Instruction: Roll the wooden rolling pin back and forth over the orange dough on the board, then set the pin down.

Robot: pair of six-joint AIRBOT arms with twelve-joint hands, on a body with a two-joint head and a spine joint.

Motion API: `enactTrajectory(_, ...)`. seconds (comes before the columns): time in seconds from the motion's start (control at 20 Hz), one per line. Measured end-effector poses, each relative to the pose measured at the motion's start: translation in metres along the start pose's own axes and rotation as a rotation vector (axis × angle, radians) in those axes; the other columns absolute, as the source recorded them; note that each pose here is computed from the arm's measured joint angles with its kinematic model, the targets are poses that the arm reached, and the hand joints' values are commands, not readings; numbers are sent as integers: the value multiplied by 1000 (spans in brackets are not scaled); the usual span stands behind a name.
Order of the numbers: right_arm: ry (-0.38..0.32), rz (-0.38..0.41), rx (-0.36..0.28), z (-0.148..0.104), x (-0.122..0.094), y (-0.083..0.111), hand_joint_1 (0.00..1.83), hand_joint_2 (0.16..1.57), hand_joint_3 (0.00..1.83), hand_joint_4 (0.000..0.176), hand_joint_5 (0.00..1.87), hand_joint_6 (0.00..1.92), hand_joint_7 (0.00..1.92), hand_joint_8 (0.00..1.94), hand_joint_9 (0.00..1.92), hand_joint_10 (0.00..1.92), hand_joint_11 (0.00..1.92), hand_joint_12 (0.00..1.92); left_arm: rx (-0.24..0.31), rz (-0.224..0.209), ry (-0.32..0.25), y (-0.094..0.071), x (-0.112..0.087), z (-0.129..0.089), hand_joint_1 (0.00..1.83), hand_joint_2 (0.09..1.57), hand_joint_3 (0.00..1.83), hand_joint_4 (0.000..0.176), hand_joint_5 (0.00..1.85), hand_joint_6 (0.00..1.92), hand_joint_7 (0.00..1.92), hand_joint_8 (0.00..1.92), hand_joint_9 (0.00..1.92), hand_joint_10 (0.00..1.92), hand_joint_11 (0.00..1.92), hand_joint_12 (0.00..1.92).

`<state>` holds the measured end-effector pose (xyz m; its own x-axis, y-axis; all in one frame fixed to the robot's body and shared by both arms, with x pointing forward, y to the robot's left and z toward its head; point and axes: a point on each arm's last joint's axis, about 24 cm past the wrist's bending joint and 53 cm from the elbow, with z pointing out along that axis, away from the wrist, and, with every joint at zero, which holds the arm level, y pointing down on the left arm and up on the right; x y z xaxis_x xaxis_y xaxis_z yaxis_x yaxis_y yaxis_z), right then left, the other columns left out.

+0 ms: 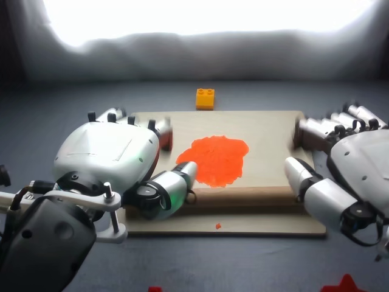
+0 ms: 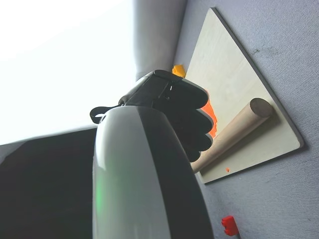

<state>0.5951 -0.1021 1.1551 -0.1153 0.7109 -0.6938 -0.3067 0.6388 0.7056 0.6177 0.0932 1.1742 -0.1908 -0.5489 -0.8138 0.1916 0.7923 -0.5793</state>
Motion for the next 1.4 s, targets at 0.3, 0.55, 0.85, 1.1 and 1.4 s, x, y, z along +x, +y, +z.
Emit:
enactTrajectory(0.3,21,-32,48,-3,18,-5,0,1476,24,0,58,6,43,5,0,0,0,0,21,-2,-1,-3,9,3,0,1346,19,0,26,12,6,2,2,1,0,0)
enactTrajectory(0.55,46,-30,116,1,48,-20,0,1442,5,0,48,4,44,4,0,0,0,0,25,9,-18,-1,20,0,0,1356,20,0,3,1,0,0,0,0,0,0)
enactTrajectory(0.85,-1,-47,101,24,70,-23,0,1565,45,0,71,8,75,7,34,9,4,2,2,2,-58,18,33,-6,0,1441,54,0,12,5,4,2,0,0,0,0)
enactTrajectory(1.1,6,-62,82,23,80,-20,0,1571,45,0,78,9,66,7,4,2,0,0,-4,18,-37,29,54,-10,0,1494,68,0,2,1,0,0,0,0,0,0)
enactTrajectory(1.4,13,-70,81,21,87,-17,0,1569,29,0,61,1,55,0,1,0,0,0,-11,14,-16,36,73,-8,0,1512,60,0,17,7,0,0,0,0,0,0)
